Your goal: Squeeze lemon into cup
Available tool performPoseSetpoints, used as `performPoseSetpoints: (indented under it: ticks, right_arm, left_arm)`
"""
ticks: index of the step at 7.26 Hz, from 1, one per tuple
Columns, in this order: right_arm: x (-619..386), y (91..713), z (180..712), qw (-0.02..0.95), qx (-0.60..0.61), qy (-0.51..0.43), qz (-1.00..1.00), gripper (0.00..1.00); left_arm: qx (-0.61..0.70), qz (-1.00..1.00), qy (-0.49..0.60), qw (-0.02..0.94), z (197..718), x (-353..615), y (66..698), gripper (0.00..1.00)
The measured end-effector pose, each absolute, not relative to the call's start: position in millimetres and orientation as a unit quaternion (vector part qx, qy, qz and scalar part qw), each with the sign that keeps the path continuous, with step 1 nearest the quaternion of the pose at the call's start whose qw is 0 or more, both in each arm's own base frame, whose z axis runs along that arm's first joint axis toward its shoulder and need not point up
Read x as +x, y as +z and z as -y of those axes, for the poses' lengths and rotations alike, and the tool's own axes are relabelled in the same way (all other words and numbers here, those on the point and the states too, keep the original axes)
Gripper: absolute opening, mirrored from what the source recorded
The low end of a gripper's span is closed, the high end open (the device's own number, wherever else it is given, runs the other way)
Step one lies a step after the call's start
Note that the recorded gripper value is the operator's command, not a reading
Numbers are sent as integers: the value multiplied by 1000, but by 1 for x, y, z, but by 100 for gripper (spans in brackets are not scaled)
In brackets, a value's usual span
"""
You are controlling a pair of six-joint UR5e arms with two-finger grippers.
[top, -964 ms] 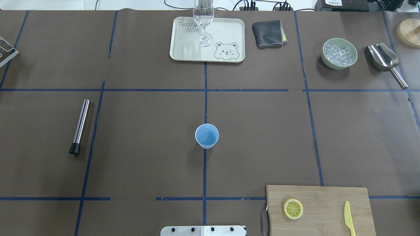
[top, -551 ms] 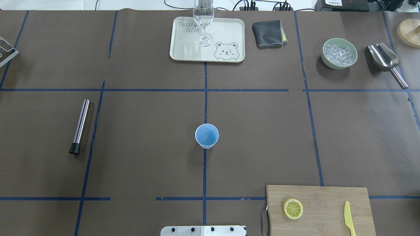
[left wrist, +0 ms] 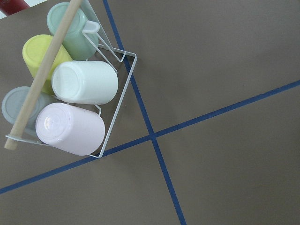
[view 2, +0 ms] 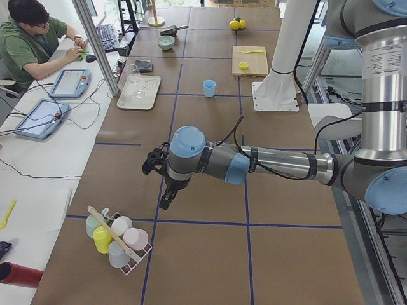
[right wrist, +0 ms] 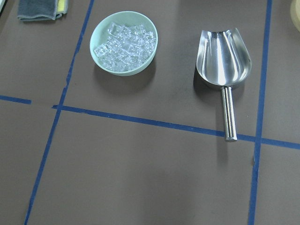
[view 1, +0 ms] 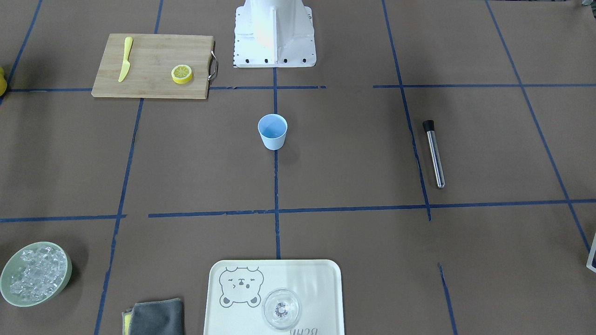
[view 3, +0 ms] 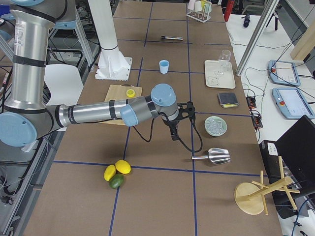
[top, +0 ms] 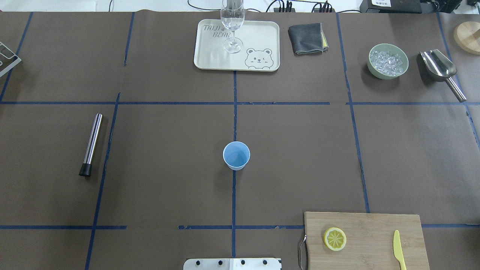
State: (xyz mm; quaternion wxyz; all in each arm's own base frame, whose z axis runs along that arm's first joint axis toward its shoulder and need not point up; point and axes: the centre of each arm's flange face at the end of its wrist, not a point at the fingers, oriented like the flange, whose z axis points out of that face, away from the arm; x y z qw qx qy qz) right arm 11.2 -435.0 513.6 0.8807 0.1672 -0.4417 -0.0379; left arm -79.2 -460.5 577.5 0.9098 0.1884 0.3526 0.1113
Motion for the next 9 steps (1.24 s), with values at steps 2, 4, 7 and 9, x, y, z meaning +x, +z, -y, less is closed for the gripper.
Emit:
performPoseSetpoints:
  ticks: [2, 4, 7, 9]
  right_arm:
    - [-42, 461, 427, 879, 186, -67, 434, 100]
    - [-118, 407, 398, 878, 166, -58, 445, 100]
    - [-229, 360, 325, 883, 105, -13, 458, 100]
    - [-294, 355, 265, 894, 115, 9, 433, 100]
  left_arm:
    - [190, -352, 112, 909, 461, -79, 576, 100]
    - [192, -352, 113, 909, 462, -79, 574, 100]
    - [196, -351, 114, 908, 464, -79, 570, 100]
    - [198, -351, 115, 908, 466, -79, 567, 100]
